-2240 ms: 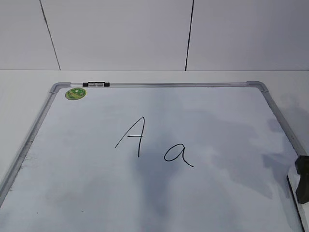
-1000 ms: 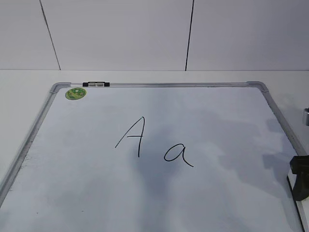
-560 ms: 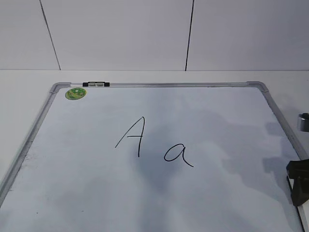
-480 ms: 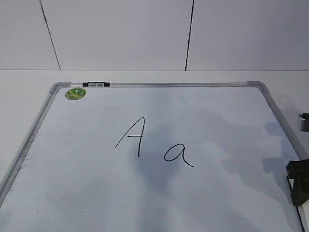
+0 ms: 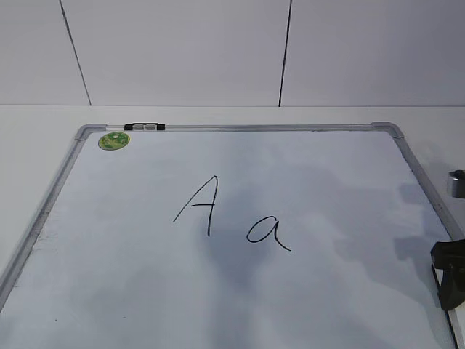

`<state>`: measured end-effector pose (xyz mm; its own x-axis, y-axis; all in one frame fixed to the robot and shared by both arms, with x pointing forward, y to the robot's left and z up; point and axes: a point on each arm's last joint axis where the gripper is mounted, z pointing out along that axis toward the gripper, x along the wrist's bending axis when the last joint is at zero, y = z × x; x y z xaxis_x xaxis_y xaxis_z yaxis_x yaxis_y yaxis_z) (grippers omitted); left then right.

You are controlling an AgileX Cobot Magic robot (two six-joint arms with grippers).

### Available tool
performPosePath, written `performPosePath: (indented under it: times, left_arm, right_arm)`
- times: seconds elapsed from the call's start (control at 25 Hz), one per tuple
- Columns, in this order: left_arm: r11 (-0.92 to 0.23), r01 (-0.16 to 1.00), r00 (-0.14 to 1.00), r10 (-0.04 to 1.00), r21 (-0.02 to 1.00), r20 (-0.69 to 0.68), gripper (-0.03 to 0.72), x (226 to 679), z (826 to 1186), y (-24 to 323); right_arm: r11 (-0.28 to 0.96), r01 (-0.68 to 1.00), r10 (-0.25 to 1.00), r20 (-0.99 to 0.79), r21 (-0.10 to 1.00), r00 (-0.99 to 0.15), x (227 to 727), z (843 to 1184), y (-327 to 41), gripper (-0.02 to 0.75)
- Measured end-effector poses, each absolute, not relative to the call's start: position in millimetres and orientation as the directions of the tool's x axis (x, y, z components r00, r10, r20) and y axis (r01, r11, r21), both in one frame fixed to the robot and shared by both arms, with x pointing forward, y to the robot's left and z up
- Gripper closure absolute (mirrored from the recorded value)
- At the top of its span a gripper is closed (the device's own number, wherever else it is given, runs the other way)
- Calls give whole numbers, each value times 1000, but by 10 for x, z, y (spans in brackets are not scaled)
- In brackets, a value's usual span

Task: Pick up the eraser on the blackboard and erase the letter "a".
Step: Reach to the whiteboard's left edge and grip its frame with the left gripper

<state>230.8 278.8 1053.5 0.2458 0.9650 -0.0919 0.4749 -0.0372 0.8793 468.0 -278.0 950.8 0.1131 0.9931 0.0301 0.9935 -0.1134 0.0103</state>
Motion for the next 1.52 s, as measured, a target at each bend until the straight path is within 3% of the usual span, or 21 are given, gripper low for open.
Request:
performPosePath:
  times: [1.2, 1.52]
  left_arm:
    - [-37, 475, 246, 965, 879, -92, 449, 2308, 10535, 2788]
    - [-35, 475, 248, 964, 879, -96, 449, 2308, 10535, 2784]
  right_arm:
    - [-113, 994, 993, 33, 11, 113, 4694, 9517, -2776, 174]
    - [-107, 994, 994, 28, -29, 108, 4778, 9686, -2767, 174]
